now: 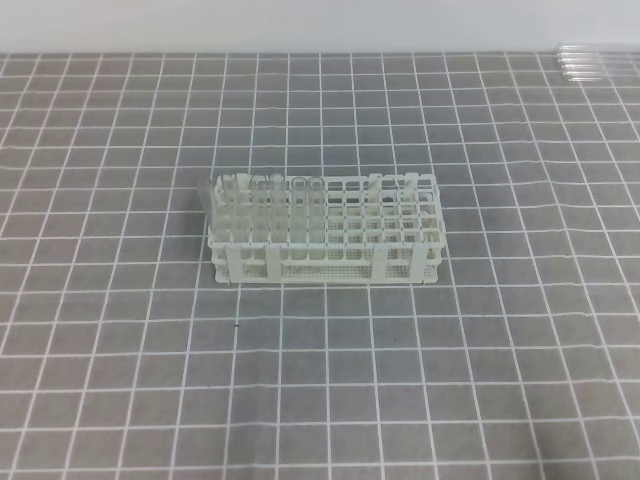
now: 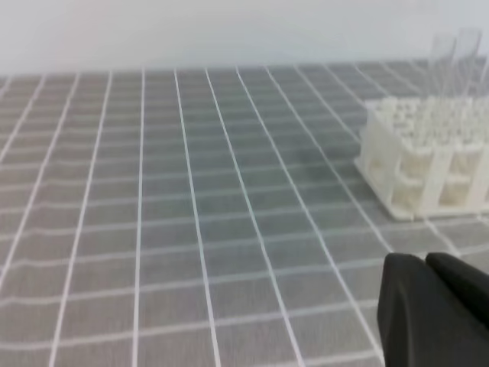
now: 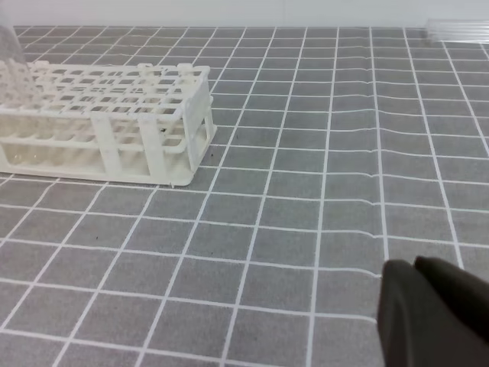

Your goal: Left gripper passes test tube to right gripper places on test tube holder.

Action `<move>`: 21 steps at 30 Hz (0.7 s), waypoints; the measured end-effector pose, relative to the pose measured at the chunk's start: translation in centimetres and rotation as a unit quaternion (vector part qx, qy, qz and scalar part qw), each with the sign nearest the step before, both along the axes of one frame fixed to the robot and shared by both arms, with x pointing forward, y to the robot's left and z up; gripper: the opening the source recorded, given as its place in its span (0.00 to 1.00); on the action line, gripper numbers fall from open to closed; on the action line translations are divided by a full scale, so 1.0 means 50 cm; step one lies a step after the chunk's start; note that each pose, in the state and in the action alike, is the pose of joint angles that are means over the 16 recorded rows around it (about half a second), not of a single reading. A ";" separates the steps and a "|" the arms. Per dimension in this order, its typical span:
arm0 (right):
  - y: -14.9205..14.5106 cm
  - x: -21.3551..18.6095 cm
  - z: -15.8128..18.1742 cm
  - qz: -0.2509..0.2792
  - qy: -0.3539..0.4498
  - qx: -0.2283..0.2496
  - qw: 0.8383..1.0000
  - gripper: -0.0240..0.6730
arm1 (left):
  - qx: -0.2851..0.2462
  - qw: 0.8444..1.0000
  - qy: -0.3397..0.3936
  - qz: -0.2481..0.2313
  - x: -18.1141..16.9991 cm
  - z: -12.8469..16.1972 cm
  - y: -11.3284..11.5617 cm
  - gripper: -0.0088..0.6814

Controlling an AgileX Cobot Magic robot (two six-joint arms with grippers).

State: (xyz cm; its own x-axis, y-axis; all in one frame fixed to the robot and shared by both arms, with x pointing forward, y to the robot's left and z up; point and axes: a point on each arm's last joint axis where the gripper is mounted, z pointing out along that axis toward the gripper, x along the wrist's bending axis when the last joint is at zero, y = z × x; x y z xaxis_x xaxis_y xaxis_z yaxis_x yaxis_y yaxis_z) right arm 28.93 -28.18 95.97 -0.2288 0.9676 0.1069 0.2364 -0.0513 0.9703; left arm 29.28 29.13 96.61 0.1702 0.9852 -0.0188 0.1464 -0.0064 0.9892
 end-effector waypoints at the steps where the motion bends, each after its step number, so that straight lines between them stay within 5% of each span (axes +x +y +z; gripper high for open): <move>1: 0.000 0.000 0.000 0.000 0.000 0.000 1.000 0.02 | 0.004 1.000 0.004 -0.003 0.000 -0.002 -0.001 0.01; 21: 0.000 0.000 0.000 0.000 0.001 0.000 1.000 0.02 | 0.038 0.998 0.038 -0.023 -0.005 -0.018 -0.005 0.01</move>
State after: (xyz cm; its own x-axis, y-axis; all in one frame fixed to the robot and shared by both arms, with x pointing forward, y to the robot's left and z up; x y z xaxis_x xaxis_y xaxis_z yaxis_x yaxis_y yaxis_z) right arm 28.95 -28.17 95.96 -0.2287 0.9675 0.1082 0.2386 -0.0521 0.9697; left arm 29.04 28.86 95.72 0.2163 0.9754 0.0421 0.2181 -0.0903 0.9717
